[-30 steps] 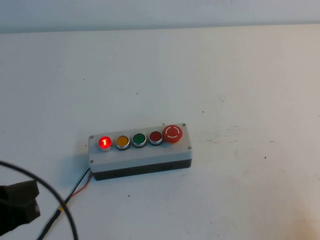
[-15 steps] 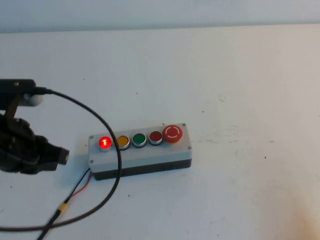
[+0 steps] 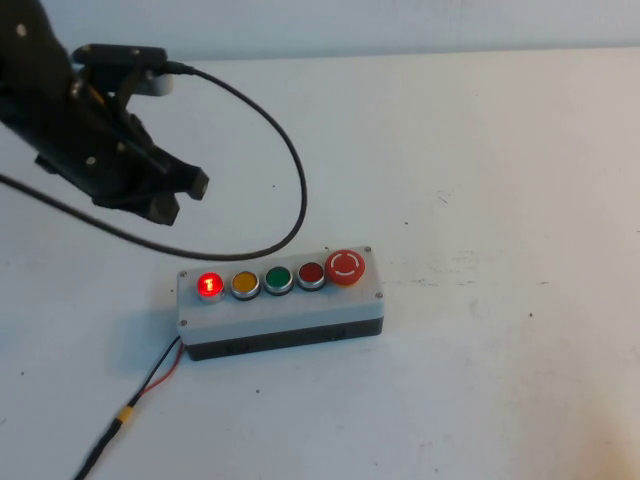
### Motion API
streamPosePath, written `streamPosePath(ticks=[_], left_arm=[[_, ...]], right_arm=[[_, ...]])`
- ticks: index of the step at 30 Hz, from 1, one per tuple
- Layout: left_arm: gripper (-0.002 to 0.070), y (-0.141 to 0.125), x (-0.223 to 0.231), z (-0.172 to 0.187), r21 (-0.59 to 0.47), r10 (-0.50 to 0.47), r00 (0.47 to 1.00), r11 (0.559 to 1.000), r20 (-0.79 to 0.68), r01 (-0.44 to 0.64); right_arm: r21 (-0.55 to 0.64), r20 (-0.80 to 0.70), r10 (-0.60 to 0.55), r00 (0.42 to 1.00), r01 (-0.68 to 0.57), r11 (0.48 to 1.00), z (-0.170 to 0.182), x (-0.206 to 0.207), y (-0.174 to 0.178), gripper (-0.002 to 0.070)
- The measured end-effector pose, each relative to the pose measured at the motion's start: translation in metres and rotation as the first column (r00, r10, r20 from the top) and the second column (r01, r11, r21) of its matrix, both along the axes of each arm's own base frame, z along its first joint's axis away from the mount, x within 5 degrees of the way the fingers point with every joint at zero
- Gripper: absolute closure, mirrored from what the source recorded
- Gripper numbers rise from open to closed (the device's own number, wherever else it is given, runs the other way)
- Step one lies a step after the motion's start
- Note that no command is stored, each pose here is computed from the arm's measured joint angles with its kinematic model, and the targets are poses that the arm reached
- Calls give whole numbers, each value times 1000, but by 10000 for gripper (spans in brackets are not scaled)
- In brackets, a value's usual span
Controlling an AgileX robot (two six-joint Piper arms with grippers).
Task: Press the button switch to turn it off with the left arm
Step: Press the button to turn off
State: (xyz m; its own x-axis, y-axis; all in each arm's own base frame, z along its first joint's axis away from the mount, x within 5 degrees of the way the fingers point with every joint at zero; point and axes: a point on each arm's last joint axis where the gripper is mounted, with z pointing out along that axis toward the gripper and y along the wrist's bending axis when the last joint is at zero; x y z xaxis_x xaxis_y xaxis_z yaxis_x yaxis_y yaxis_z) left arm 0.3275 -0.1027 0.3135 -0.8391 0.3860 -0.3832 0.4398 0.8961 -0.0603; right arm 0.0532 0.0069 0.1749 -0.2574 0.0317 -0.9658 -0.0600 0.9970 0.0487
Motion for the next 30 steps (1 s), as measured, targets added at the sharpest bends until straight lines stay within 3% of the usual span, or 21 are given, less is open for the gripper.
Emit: streamPosePath(ticks=[7, 16, 30], left_arm=[[677, -21, 26, -7, 33, -53, 995, 998, -88, 56], [677, -50, -1, -30, 72, -154, 972, 983, -178, 169], [677, -47, 1, -44, 120, -150, 967, 977, -207, 177]], right_arm=[[0, 0, 0, 1000, 0, 1000, 0, 0, 0, 692], [0, 0, 0, 1000, 0, 1000, 0, 0, 0, 692], [0, 0, 0, 1000, 0, 1000, 0, 0, 0, 692]])
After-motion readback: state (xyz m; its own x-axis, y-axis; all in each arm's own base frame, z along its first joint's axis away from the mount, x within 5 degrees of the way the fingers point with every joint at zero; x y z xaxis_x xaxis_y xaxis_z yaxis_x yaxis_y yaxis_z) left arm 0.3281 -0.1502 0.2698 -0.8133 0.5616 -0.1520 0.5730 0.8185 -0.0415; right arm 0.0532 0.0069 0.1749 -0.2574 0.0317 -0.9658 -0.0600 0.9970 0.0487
